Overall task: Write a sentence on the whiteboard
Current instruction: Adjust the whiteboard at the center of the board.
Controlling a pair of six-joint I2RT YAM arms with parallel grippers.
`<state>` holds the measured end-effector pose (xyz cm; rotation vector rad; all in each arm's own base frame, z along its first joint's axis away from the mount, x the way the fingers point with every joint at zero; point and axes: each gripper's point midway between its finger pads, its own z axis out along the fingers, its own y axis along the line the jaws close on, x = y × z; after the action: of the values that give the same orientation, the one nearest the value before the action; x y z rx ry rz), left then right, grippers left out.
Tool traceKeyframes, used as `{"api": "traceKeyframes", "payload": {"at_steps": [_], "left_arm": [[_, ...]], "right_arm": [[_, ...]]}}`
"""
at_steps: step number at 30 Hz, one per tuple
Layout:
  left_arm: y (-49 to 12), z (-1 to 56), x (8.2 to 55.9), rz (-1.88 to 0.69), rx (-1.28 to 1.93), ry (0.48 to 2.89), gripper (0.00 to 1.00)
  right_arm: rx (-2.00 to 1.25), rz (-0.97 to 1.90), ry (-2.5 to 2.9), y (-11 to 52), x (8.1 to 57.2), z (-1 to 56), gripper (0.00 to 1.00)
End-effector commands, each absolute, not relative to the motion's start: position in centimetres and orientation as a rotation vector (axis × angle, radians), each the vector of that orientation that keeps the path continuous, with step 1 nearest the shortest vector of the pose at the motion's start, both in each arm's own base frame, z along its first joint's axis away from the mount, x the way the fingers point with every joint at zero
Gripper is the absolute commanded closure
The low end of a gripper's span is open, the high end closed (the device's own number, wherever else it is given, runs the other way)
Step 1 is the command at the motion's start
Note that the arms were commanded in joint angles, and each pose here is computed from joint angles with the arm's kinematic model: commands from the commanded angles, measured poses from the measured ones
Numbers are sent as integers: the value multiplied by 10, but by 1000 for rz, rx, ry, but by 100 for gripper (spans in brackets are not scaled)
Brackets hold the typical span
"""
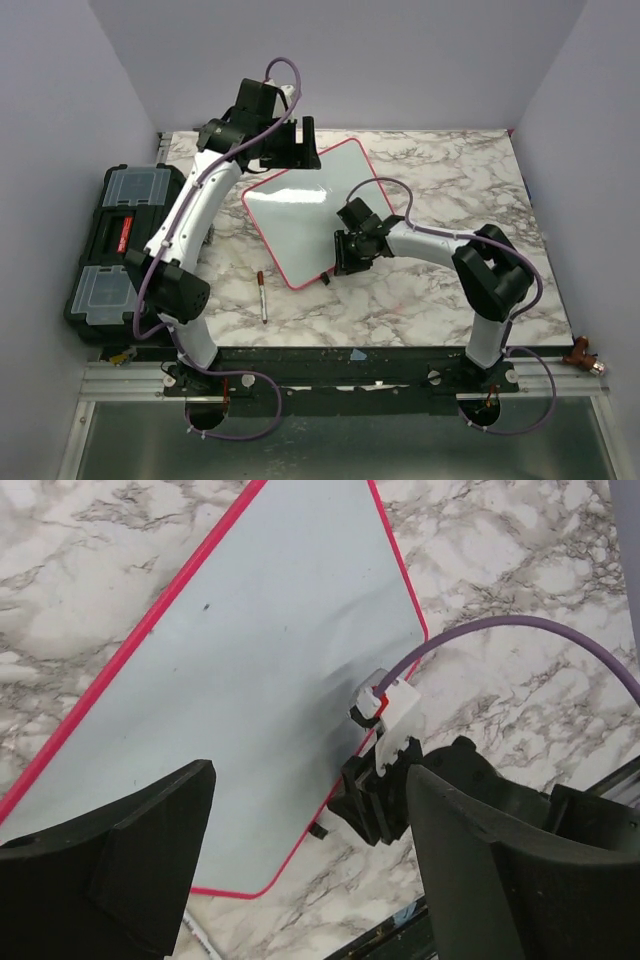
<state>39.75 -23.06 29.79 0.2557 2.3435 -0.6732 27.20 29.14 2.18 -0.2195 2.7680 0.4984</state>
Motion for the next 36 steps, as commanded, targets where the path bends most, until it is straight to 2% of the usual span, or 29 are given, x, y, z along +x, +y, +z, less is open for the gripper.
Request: {"api": "traceKeyframes", "payload": {"at_steps": [1, 11, 15, 20, 36], "left_arm": [[-195, 321, 371, -542, 238, 2293, 20], [-146, 308, 310, -419, 172, 2276, 15], [-129, 290, 286, -386, 100, 2284, 12], [-109, 257, 259, -349, -53, 2315, 12], [-94, 148, 210, -320, -406, 2514, 26]], "right_arm": [[-226, 549, 2809, 315, 266, 3, 60], [-229, 568, 2774, 344, 286, -1, 60], [-225, 565, 2755, 348, 294, 2, 60], [-231, 550, 2736, 343, 292, 14, 60], [-273, 532, 2644, 310, 256, 82, 59]]}}
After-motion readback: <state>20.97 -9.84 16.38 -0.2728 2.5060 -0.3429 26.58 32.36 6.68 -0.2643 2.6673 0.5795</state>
